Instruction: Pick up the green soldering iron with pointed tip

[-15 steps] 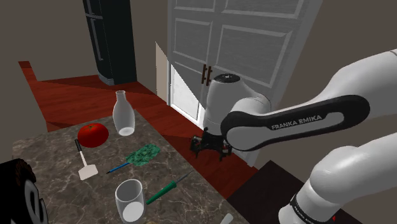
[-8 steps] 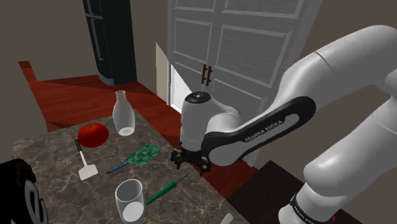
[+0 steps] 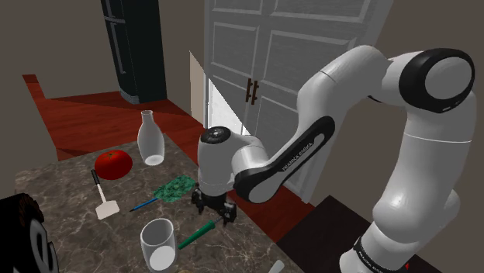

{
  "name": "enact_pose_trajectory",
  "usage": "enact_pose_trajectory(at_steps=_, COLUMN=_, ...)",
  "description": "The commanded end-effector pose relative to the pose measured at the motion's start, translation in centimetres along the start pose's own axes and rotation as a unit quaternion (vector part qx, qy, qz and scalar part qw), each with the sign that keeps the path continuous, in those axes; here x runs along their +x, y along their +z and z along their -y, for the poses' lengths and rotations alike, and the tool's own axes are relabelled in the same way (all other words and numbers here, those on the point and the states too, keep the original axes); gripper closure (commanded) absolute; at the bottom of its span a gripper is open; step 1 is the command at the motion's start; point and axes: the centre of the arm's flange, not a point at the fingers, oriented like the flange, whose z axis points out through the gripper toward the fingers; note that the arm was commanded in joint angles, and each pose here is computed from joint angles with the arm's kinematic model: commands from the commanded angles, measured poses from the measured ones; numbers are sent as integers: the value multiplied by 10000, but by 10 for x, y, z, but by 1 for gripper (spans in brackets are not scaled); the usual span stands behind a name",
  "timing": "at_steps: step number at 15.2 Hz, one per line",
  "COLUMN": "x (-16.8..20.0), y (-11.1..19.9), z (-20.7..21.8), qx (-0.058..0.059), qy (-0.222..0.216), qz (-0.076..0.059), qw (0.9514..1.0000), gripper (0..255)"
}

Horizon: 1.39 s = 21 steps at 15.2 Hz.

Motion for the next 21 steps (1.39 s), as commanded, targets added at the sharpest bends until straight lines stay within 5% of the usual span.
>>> enact_pose_trajectory(at_steps=1, x=-1, y=12, z=0, qx=2, qy=11, qz=-4, qw=10000, gripper=0)
enact_pose_trajectory(at_steps=6, x=-3, y=31, z=0, qx=2, qy=10, qz=-4, qw=10000, gripper=0)
enact_pose_trajectory(at_steps=7, x=-3, y=31, z=0, qx=1, qy=10, qz=-4, qw=10000, gripper=255)
enact_pose_trajectory(at_steps=16, x=-3, y=31, z=0, qx=2, qy=11, qz=-4, qw=10000, gripper=255)
enact_pose_trajectory(at_steps=21, x=-1, y=4, z=0, qx=2, qy=11, qz=-4, qw=10000, gripper=255)
